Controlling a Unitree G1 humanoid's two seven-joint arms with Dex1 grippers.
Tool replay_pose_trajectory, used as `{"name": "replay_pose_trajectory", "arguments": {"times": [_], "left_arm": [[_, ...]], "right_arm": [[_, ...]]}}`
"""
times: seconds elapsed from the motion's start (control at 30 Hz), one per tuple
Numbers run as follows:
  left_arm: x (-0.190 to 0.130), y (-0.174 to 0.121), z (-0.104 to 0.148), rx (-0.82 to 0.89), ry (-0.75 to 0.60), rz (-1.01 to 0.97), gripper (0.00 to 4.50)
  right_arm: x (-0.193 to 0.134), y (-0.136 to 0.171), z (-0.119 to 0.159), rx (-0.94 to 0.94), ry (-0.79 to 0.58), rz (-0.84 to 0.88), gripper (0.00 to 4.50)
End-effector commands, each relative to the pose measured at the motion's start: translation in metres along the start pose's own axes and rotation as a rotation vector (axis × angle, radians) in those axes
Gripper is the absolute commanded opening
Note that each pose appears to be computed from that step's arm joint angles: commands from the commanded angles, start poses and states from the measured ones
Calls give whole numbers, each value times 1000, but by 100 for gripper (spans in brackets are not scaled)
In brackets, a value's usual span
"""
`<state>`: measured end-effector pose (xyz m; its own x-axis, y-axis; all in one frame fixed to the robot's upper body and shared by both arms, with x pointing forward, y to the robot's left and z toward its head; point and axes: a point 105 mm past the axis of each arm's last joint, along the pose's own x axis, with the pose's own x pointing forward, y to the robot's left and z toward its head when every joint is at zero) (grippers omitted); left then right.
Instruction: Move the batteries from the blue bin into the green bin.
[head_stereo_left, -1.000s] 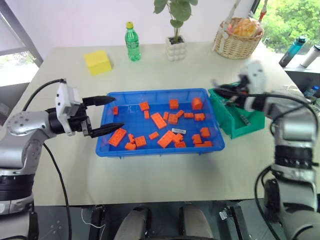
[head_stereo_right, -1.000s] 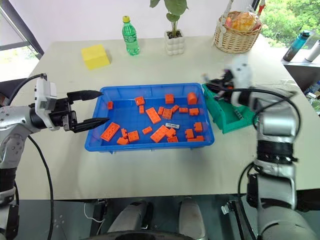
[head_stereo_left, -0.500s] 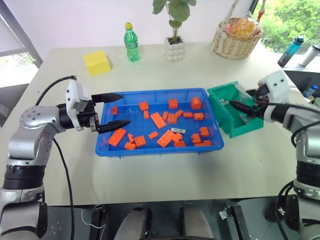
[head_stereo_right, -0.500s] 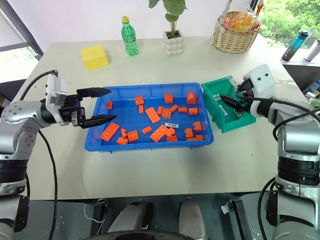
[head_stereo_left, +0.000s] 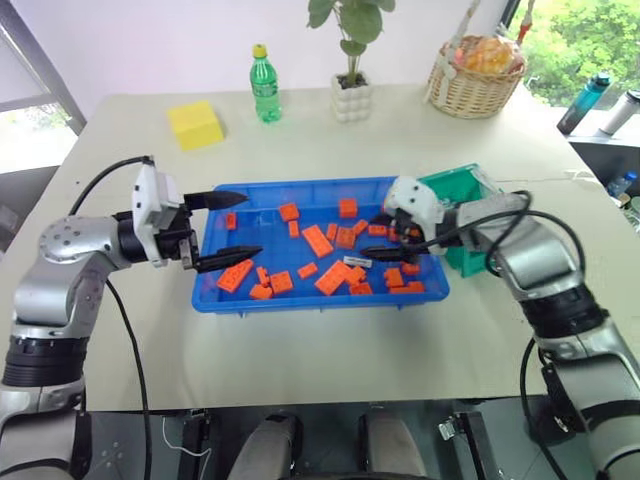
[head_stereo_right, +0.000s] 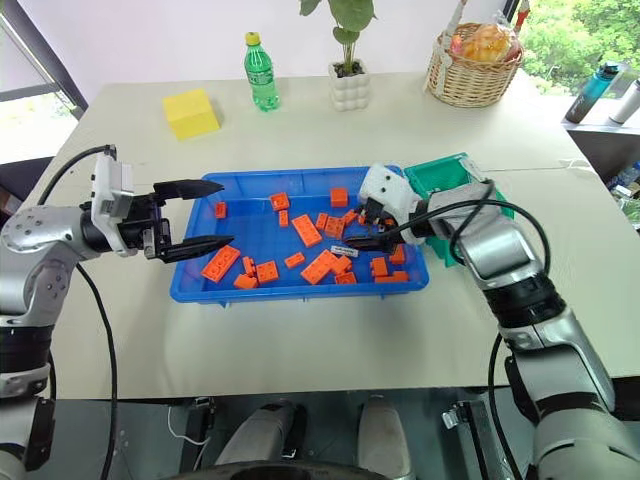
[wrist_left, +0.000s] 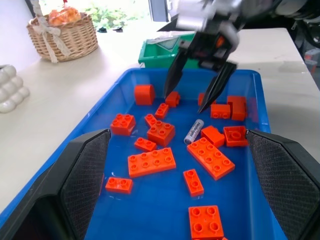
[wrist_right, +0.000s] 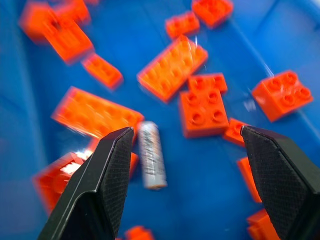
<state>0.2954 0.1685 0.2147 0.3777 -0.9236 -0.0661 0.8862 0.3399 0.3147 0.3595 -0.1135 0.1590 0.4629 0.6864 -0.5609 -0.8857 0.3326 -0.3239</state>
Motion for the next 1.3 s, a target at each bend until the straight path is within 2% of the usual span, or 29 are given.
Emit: {"name": "replay_pose_trajectory", "arguments": {"times": [0.03, 0.2, 0.4, 0.5, 0.6, 0.67, 0.7, 0.87, 1.0, 1.13, 1.27, 1.3], "left_arm": [[-9, 1, 13, 47, -9, 31, 450], [-12, -1, 14, 46, -4, 52, 450], [-14, -3, 15, 44, 0, 61, 450], [-14, -1, 15, 45, 1, 60, 450], [-12, 0, 16, 46, -1, 56, 450], [-11, 0, 16, 46, -2, 54, 450], [-10, 0, 16, 45, -3, 50, 450], [-8, -1, 16, 39, -7, 33, 450], [-7, -2, 14, 29, -4, 20, 450], [-8, -1, 11, 23, 1, 12, 450], [-4, 1, 10, 21, -2, 2, 450], [-3, 1, 10, 21, -4, -1, 450]], "right_arm": [[9, 0, 4, -65, 4, 24, 352], [18, -5, -6, -111, 41, 24, 352], [20, 1, -3, -115, 23, 61, 352], [22, 2, -10, -104, 39, 71, 271], [21, 6, -13, -93, 37, 87, 142], [20, 7, -11, -85, 29, 87, 40], [17, 6, -9, -79, 18, 72, 9], [-13, -7, 10, 4, -66, -25, 9], [-82, -43, 24, 156, -167, -271, 9], [-131, -65, 2, 233, -112, -487, 9], [-146, -68, -31, 292, -26, -588, 9], [-144, -66, -39, 294, -4, -594, 59]]}}
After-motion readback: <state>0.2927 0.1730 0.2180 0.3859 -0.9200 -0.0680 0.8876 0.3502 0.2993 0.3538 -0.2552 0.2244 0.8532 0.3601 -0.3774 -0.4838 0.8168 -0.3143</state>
